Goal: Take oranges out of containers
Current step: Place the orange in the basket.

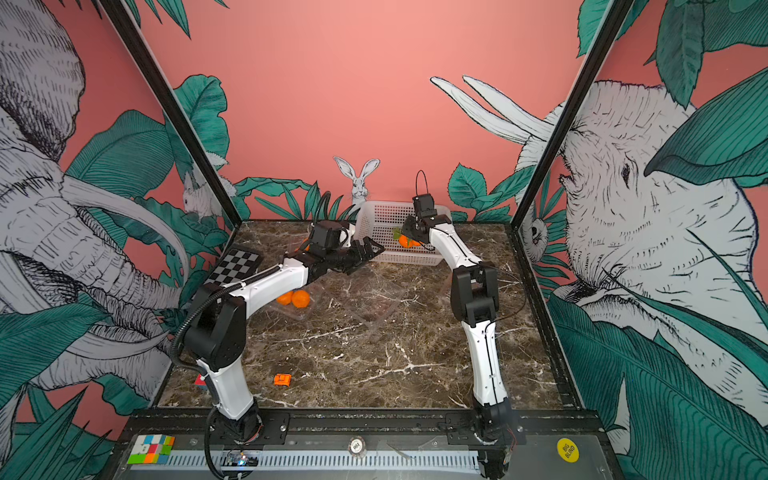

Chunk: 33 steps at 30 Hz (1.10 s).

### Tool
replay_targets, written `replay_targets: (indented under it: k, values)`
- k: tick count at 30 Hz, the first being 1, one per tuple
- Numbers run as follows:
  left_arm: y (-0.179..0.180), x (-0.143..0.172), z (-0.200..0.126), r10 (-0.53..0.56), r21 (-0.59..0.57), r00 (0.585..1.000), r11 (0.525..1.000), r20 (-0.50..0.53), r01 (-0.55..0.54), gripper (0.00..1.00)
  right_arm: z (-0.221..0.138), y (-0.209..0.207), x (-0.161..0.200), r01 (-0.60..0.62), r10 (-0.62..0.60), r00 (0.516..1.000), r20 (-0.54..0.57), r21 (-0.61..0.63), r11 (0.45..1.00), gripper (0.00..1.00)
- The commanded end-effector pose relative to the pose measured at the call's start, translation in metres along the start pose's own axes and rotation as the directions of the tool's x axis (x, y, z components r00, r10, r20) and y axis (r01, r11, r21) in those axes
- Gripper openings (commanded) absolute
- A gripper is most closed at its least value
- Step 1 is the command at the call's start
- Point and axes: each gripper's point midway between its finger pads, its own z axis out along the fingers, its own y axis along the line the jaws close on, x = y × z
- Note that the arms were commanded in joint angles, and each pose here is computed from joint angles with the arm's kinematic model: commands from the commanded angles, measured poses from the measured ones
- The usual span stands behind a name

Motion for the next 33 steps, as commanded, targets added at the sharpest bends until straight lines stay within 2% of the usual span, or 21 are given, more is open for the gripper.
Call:
replay_targets:
  k: [1,13,24,29,33]
  values:
    - [-0.010,0.004,-0.017,0.045,-0.005,0.999,0.999,-0.012,-0.045,0.99,-0.011,0.014,-0.012,0.011,-0.010,1.000,0.028,-0.041,0.999,0.21]
    - [-0.002,0.013,-0.051,0.111,-0.110,0.993,0.987,-0.027,-0.114,0.99,-0.083,0.040,-0.032,0.064,-0.055,0.995,0.082,-0.104,0.993,0.62]
    - [0.009,0.030,-0.071,0.123,-0.156,0.991,0.979,-0.045,-0.129,0.99,-0.139,0.035,-0.007,0.087,-0.077,0.994,0.076,-0.141,0.986,0.97]
    - [0.016,0.034,-0.081,0.148,-0.197,0.987,0.968,-0.057,-0.156,0.99,-0.151,0.022,0.029,0.094,-0.092,0.996,0.020,-0.143,0.985,0.98]
    - [0.028,0.043,-0.087,0.147,-0.234,0.987,0.959,-0.068,-0.159,0.99,-0.153,0.021,0.075,0.169,-0.178,0.983,-0.053,-0.140,0.976,0.99]
